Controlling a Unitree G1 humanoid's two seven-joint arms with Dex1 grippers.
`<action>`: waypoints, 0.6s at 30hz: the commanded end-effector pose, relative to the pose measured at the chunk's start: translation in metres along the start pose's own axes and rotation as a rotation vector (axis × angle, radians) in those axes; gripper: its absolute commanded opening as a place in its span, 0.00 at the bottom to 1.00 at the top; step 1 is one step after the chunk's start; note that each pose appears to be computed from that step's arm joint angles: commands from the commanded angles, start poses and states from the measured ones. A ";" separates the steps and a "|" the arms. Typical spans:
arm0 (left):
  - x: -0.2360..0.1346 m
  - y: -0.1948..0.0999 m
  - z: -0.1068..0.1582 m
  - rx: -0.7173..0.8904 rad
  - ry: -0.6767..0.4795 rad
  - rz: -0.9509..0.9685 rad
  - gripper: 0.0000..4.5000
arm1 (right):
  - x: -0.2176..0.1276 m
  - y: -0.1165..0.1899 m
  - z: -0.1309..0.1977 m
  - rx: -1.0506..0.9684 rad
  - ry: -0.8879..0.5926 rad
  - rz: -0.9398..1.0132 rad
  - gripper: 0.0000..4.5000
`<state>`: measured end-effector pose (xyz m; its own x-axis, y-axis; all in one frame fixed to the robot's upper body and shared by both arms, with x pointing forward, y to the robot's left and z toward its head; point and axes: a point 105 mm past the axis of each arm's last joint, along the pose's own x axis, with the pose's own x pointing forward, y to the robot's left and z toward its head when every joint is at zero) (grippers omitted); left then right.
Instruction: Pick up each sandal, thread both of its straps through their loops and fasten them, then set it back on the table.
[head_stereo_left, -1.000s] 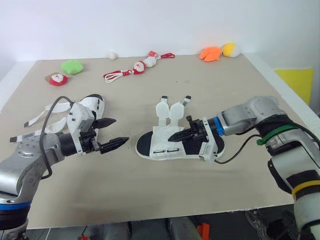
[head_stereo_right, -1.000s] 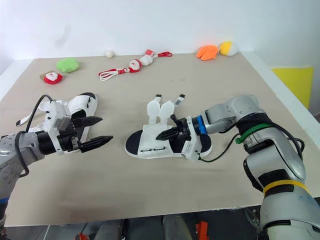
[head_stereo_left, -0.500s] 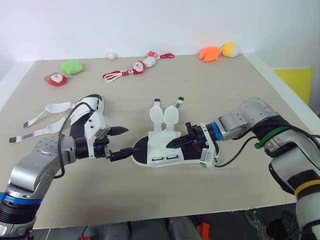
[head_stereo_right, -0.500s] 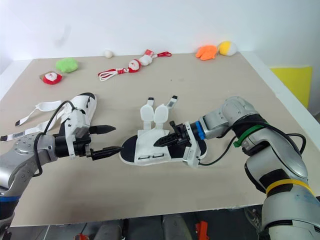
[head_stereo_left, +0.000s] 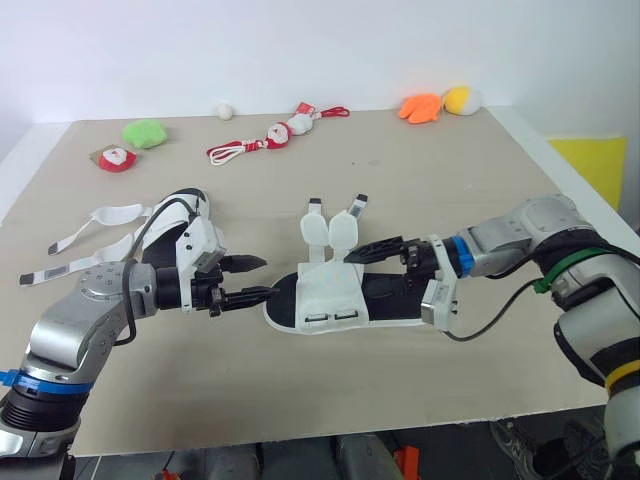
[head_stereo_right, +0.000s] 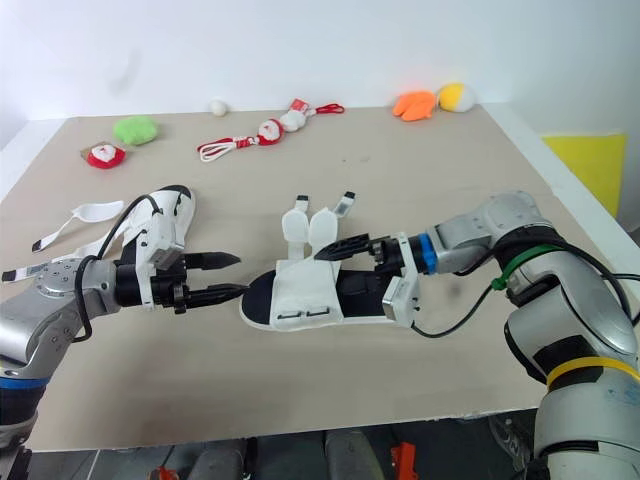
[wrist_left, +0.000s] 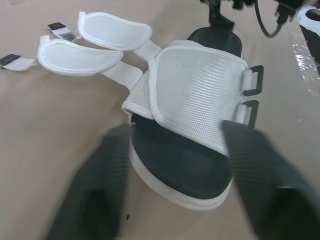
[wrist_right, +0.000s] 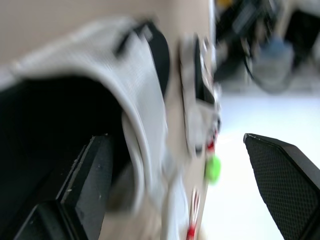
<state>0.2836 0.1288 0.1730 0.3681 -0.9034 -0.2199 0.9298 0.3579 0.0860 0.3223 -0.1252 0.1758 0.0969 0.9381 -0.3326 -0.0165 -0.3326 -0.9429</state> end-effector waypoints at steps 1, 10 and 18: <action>-0.002 0.000 0.006 0.055 -0.001 -0.009 0.27 | -0.019 -0.017 -0.012 0.024 0.095 -0.045 1.00; 0.026 -0.005 -0.016 0.070 0.109 -0.060 0.02 | -0.032 -0.062 -0.071 1.070 0.205 -0.440 1.00; 0.039 -0.001 -0.043 0.108 0.194 -0.025 0.02 | -0.023 -0.074 -0.053 1.789 0.017 -0.495 1.00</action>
<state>0.2933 0.1023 0.1221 0.3228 -0.8580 -0.3995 0.9465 0.2922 0.1372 0.3785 -0.1295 0.2455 0.4281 0.9006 -0.0748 -0.8976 0.4334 0.0811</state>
